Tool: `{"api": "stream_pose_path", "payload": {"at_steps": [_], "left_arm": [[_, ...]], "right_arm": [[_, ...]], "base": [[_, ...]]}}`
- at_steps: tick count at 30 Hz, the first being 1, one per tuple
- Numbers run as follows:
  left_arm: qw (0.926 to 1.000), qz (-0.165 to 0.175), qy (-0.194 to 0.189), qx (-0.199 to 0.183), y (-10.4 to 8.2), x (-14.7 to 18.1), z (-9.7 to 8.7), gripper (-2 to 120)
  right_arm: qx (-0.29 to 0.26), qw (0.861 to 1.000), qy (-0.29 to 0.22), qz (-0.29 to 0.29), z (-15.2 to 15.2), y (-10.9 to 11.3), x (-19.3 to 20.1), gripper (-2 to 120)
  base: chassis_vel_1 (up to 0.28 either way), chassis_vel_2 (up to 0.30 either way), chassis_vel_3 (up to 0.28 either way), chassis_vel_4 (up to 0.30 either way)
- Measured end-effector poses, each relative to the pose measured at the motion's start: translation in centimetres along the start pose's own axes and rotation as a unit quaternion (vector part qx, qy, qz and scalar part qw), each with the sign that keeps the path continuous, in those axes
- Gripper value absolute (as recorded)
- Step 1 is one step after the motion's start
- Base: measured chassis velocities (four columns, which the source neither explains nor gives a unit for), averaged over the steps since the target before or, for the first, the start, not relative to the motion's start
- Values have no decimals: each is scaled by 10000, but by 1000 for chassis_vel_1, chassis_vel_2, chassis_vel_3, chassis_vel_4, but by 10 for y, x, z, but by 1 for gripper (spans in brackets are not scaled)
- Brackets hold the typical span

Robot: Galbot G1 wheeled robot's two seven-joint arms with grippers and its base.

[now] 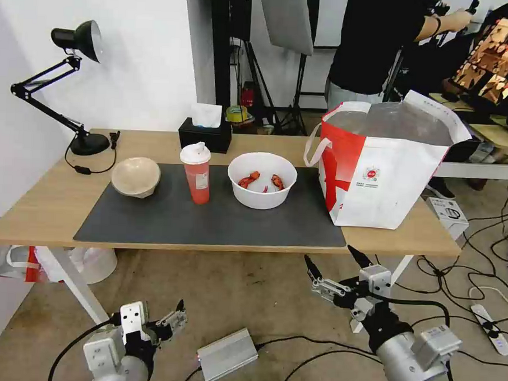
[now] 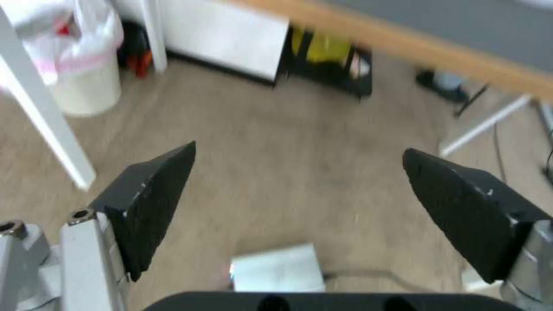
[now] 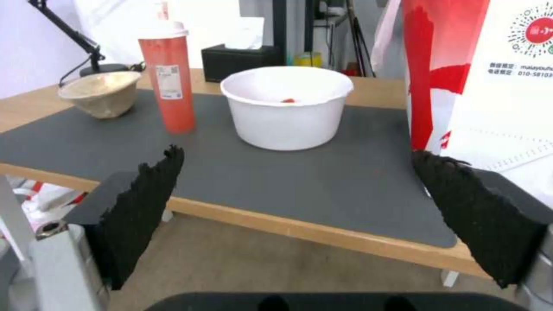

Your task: Pick up the trash from the table and place it into the takeout bag.

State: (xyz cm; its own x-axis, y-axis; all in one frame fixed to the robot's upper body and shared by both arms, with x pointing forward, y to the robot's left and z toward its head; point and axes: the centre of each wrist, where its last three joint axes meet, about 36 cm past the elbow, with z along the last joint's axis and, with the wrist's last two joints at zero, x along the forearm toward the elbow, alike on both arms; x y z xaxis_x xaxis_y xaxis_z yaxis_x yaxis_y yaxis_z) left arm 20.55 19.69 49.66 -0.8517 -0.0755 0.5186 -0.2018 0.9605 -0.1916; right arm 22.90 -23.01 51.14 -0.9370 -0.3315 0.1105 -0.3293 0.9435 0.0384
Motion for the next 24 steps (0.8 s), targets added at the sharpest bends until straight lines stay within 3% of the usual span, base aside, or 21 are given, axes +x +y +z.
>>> {"api": "stream_pose_path", "payload": {"at_steps": [2,5,6,9,11,13,20,24], "left_arm": [[9998,27,-194,23,1,0,0,97],[9968,119,-786,66,3,1,1,97],[9968,119,-786,66,3,1,1,97],[9904,222,-1364,86,4,1,1,97],[9893,236,-1434,87,5,1,1,97],[9832,304,-1796,82,6,2,1,97],[9814,324,-1889,79,6,2,1,97],[9724,447,-2286,105,8,1,-1,97]], "right_arm": [[-1,10000,8,-3,1,0,0,100],[-11,10000,39,-12,4,0,-2,100],[-11,10000,39,-12,4,0,-2,100],[-15,10000,60,-18,6,-1,-3,100],[-15,10000,61,-19,6,-1,-3,100],[-14,10000,56,-33,6,-1,-3,100],[5,10000,62,-48,7,-2,-5,100],[11,10000,59,-53,7,-2,-5,100]], "base": [[0,0,0,0],[0,0,0,0],[0,0,0,0],[0,0,0,0],[0,0,0,0],[0,0,0,0],[0,0,0,0],[0,0,0,0]]}}
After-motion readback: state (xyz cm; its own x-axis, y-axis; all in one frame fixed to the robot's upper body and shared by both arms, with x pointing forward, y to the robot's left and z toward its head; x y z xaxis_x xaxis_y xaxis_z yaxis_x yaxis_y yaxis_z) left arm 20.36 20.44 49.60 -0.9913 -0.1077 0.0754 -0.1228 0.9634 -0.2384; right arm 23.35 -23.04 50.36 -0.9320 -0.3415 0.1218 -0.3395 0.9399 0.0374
